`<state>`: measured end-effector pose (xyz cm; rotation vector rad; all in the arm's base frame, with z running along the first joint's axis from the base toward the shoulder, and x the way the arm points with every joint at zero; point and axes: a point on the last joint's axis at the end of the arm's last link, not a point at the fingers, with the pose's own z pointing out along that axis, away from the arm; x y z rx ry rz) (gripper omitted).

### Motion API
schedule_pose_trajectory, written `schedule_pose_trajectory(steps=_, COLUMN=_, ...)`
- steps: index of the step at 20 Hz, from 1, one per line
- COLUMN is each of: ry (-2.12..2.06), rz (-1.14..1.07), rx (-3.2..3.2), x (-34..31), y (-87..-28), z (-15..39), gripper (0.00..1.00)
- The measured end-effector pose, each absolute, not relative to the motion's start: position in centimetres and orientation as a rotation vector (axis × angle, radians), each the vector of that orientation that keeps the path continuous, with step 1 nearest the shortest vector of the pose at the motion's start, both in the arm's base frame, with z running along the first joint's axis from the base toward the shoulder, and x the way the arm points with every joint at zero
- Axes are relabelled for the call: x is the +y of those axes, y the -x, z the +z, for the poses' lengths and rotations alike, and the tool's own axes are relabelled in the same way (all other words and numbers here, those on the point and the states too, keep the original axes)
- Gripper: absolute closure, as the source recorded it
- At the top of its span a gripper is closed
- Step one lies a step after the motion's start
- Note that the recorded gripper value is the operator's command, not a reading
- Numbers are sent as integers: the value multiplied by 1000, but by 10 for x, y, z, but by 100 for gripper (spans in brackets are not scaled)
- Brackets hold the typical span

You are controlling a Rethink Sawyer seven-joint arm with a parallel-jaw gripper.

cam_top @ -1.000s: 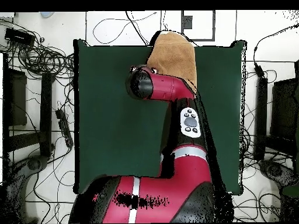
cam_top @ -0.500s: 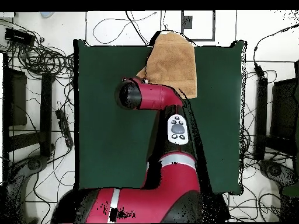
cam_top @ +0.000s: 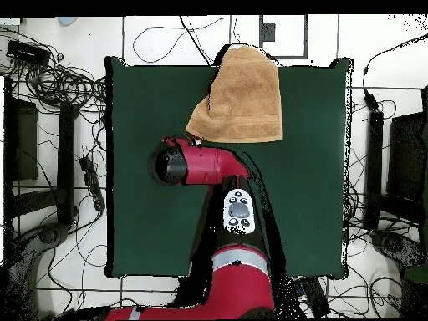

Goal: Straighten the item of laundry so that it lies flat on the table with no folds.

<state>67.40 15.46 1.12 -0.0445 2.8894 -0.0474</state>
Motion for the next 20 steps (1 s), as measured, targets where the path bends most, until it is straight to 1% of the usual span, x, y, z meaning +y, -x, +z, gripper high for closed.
schedule_pose_trajectory(steps=4, ry=16, rz=-44, rx=2848, x=143, y=-670, z=0, gripper=0)
schedule_pose_trajectory(steps=15, ry=-126, rz=-17, rx=2734, x=92, y=-675, z=-52, gripper=0)
schedule_pose_trajectory(steps=20, ry=-138, rz=-6, rx=2724, x=91, y=-676, z=-54, gripper=0)
